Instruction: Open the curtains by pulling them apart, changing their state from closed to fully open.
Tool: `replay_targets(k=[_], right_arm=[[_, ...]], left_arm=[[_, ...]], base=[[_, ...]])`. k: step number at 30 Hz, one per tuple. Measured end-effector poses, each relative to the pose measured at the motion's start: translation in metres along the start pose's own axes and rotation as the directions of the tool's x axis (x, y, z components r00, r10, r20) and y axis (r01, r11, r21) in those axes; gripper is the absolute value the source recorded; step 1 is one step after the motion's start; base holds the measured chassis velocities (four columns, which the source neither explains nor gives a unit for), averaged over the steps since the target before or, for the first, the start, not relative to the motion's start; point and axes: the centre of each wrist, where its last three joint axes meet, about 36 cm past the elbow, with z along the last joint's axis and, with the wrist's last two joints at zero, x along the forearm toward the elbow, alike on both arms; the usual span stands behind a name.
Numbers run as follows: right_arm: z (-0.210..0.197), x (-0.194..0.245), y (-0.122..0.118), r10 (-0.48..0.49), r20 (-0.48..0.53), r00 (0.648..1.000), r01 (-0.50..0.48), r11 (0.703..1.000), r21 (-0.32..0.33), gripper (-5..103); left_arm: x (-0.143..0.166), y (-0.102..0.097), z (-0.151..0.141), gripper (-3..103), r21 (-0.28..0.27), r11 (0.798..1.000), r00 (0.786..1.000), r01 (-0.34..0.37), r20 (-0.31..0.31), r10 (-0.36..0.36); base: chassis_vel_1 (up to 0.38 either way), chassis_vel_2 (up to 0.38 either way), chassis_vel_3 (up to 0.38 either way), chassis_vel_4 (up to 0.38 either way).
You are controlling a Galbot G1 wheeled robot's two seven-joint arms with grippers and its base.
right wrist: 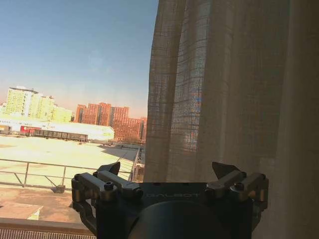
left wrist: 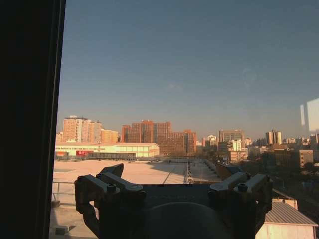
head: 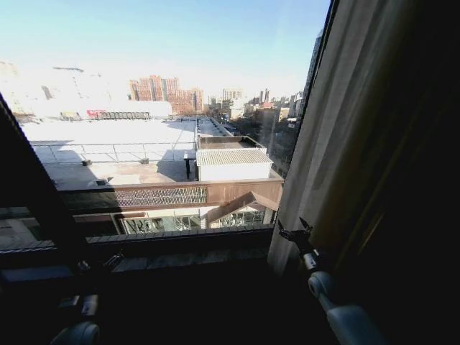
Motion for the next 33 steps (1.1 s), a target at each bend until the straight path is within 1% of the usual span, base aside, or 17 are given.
replay_targets(k=[25,27,28,29,30,31,33], right_arm=[[0.000,0.000,0.000,0.000,0.000,1.000,0.000,1.000,0.000,100],[-0.003,0.006,0.006,-0.021,-0.005,1.000,0.021,1.000,-0.006,100],[-0.006,0.014,0.014,-0.049,-0.010,0.999,0.049,0.999,-0.015,100],[-0.012,0.027,0.027,-0.099,-0.022,0.995,0.099,0.995,-0.034,100],[-0.015,0.033,0.033,-0.124,-0.027,0.992,0.123,0.991,-0.045,100],[-0.015,0.033,0.033,-0.124,-0.027,0.992,0.123,0.991,-0.045,100],[-0.017,0.038,0.040,-0.158,-0.001,0.987,0.157,0.985,-0.069,100]], left_arm=[[0.000,0.000,0.000,100,0.000,1.000,1.000,0.000,0.000,0.000],[0.000,0.000,0.000,100,0.000,1.000,1.000,0.000,0.000,0.000],[0.000,0.000,0.000,100,0.000,1.000,1.000,0.000,0.000,0.000],[0.000,0.000,0.000,100,0.000,1.000,1.000,0.000,0.000,0.000],[0.000,0.000,0.000,100,0.000,1.000,1.000,0.000,0.000,0.000],[0.000,0.000,0.000,100,0.000,1.000,1.000,0.000,0.000,0.000],[0.000,0.000,0.000,100,0.000,1.000,1.000,0.000,0.000,0.000]], base=[[0.000,0.000,0.000,0.000],[0.000,0.000,0.000,0.000],[0.000,0.000,0.000,0.000],[0.000,0.000,0.000,0.000],[0.000,0.000,0.000,0.000],[0.000,0.000,0.000,0.000],[0.000,0.000,0.000,0.000]])
